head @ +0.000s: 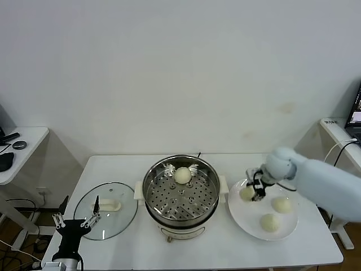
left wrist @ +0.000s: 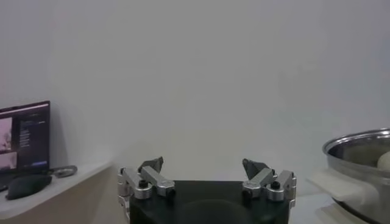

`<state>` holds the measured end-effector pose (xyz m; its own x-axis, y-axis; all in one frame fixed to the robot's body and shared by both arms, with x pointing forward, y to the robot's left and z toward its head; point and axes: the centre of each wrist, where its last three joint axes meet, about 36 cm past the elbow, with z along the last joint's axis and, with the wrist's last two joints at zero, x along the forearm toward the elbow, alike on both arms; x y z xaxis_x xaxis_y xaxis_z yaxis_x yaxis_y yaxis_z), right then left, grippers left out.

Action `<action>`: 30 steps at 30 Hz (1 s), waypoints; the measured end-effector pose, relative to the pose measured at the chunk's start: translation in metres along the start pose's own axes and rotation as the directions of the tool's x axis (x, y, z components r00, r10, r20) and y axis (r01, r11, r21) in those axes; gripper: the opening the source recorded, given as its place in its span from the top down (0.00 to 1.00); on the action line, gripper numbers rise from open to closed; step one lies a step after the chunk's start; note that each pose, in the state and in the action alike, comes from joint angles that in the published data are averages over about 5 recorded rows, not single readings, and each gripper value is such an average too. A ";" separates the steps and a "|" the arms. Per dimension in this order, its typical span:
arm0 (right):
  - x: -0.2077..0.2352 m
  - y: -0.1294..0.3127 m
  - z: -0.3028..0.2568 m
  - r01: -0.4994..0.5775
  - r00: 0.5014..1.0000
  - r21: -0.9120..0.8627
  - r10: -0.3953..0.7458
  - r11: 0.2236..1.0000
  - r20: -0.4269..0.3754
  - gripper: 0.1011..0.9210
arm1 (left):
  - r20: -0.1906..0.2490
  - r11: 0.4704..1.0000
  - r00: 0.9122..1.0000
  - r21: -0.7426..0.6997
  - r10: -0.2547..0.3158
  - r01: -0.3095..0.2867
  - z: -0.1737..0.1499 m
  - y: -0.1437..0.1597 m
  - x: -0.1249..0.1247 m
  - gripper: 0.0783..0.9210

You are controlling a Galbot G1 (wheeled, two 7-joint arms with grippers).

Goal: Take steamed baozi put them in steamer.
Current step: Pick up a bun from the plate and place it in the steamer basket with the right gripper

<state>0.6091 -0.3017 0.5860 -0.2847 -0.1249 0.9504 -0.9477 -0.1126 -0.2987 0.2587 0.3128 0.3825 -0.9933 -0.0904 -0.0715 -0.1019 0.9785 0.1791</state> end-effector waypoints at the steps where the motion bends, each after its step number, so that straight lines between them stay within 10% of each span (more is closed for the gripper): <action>1: 0.014 -0.007 -0.005 -0.016 1.000 0.001 0.016 1.000 0.009 0.46 | 0.000 1.000 1.000 0.001 0.001 -0.001 0.000 0.000 -0.001 0.12; 12: 0.111 -0.036 -0.118 -0.072 0.990 0.050 0.066 0.996 0.123 0.46 | 0.000 1.000 1.000 -0.005 0.007 -0.007 0.003 0.001 -0.007 0.12; 30: 0.040 -0.009 -0.272 0.030 0.990 0.171 -0.052 0.985 0.130 0.46 | 0.002 1.000 1.000 -0.019 -0.024 0.024 0.005 0.003 -0.006 0.12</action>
<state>0.5667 -0.0380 0.6497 -0.2133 -0.2462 0.9455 -0.9170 -0.2835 -0.2807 0.2648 0.3169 0.3788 -0.9905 -0.1137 -0.0778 -0.1270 0.9723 0.1960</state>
